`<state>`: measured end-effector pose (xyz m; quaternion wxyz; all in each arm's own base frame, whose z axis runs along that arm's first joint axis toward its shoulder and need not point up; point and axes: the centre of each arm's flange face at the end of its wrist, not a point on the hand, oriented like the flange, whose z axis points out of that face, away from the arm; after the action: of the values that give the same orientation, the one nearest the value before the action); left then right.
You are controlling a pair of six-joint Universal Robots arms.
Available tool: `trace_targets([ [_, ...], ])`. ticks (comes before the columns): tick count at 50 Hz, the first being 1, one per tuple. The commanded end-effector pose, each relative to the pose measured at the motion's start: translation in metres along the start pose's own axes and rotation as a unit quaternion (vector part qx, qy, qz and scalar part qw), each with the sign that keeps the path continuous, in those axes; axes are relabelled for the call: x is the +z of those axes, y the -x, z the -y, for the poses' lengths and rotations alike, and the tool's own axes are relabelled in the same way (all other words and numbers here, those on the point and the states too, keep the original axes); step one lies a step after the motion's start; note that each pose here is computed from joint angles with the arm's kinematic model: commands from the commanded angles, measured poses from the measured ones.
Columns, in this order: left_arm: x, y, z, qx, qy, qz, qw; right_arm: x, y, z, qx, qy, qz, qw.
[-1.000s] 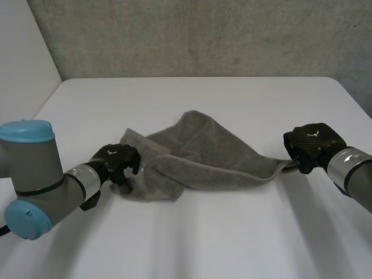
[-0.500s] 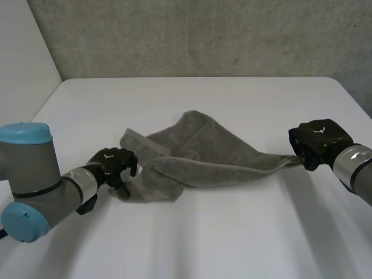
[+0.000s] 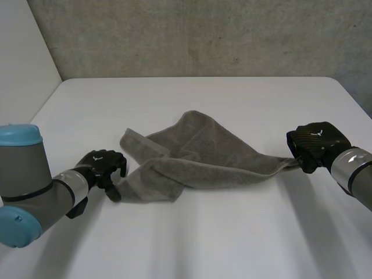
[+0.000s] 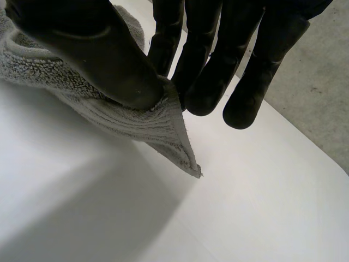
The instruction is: Fold the towel.
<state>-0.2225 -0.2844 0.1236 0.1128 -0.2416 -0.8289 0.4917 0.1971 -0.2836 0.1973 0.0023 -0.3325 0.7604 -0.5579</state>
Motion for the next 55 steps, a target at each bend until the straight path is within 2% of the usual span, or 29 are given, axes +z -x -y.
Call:
trace_targets([
  [1,0.001,-0.002,-0.007,-0.004,0.01,-0.007,1.0,0.0,0.0,-0.001,0.0,0.0,-0.001,1.0],
  [8,-0.003,-0.009,0.0,0.001,-0.002,-0.026,1.0,0.001,-0.007,0.005,-0.001,-0.007,-0.01,1.0],
  [11,-0.008,-0.01,0.017,0.002,-0.026,-0.04,0.999,0.0,-0.009,0.009,-0.002,-0.013,-0.013,1.0],
  [13,-0.013,-0.009,0.031,0.005,-0.046,-0.045,0.998,-0.007,-0.021,0.034,-0.01,-0.049,-0.037,0.998],
  [15,-0.023,-0.008,0.065,0.011,-0.094,-0.053,0.994,-0.013,-0.026,0.048,-0.014,-0.066,-0.044,0.997],
  [16,-0.023,-0.008,0.065,0.011,-0.095,-0.053,0.994,-0.02,-0.031,0.063,-0.019,-0.086,-0.054,0.995],
  [18,-0.041,-0.001,0.112,0.007,-0.166,-0.046,0.985,-0.028,-0.038,0.08,-0.023,-0.104,-0.063,0.992],
  [19,-0.041,-0.001,0.112,0.007,-0.166,-0.046,0.985,-0.028,-0.038,0.08,-0.023,-0.104,-0.063,0.992],
  [20,-0.054,0.001,0.138,0.004,-0.208,-0.042,0.977,-0.036,-0.045,0.097,-0.027,-0.121,-0.073,0.99],
  [21,-0.054,0.001,0.138,0.004,-0.208,-0.042,0.977,-0.045,-0.052,0.114,-0.029,-0.135,-0.079,0.987],
  [23,-0.081,0.009,0.186,-0.003,-0.286,-0.032,0.958,-0.055,-0.058,0.131,-0.031,-0.15,-0.087,0.984],
  [24,-0.081,0.009,0.186,-0.003,-0.286,-0.032,0.958,-0.065,-0.065,0.149,-0.029,-0.169,-0.095,0.981],
  [26,-0.109,0.021,0.225,-0.005,-0.352,-0.017,0.936,-0.075,-0.071,0.165,-0.025,-0.186,-0.103,0.977],
  [27,-0.109,0.021,0.225,-0.005,-0.352,-0.017,0.936,-0.075,-0.071,0.165,-0.025,-0.186,-0.103,0.977],
  [29,-0.133,0.03,0.25,0.0,-0.396,-0.005,0.918,-0.095,-0.08,0.191,-0.023,-0.214,-0.114,0.97],
  [34,-0.145,0.038,0.258,0.007,-0.412,0.012,0.911,-0.105,-0.084,0.198,-0.024,-0.194,-0.105,0.975],
  [38,-0.134,0.039,0.248,0.002,-0.395,0.01,0.919,-0.081,-0.083,0.183,-0.03,-0.146,-0.083,0.985],
  [39,-0.121,0.041,0.239,-0.004,-0.377,0.009,0.926,-0.065,-0.08,0.172,-0.04,-0.115,-0.072,0.99],
  [40,-0.121,0.041,0.239,-0.004,-0.377,0.009,0.926,-0.052,-0.078,0.161,-0.054,-0.089,-0.064,0.993],
  [42,-0.085,0.049,0.216,-0.009,-0.33,0.011,0.944,-0.04,-0.075,0.151,-0.063,-0.066,-0.055,0.994],
  [43,-0.085,0.049,0.216,-0.009,-0.329,0.011,0.944,-0.028,-0.07,0.142,-0.068,-0.05,-0.046,0.995],
  [45,-0.05,0.051,0.193,-0.002,-0.285,0.013,0.958,-0.014,-0.06,0.135,-0.068,-0.035,-0.034,0.996],
  [47,-0.033,0.052,0.184,0.008,-0.27,0.015,0.963,0.0,-0.047,0.127,-0.072,-0.02,-0.023,0.997],
  [51,0.0,0.048,0.175,0.029,-0.253,0.017,0.967,0.043,-0.02,0.122,-0.091,-0.037,-0.034,0.995],
  [52,0.014,0.043,0.175,0.037,-0.254,0.018,0.966,0.043,-0.02,0.122,-0.091,-0.037,-0.034,0.995],
  [54,0.023,0.042,0.182,0.04,-0.265,0.025,0.963,0.055,-0.016,0.127,-0.095,-0.064,-0.051,0.992],
  [55,0.028,0.045,0.194,0.042,-0.285,0.039,0.957,0.065,-0.017,0.14,-0.095,-0.105,-0.079,0.987],
])
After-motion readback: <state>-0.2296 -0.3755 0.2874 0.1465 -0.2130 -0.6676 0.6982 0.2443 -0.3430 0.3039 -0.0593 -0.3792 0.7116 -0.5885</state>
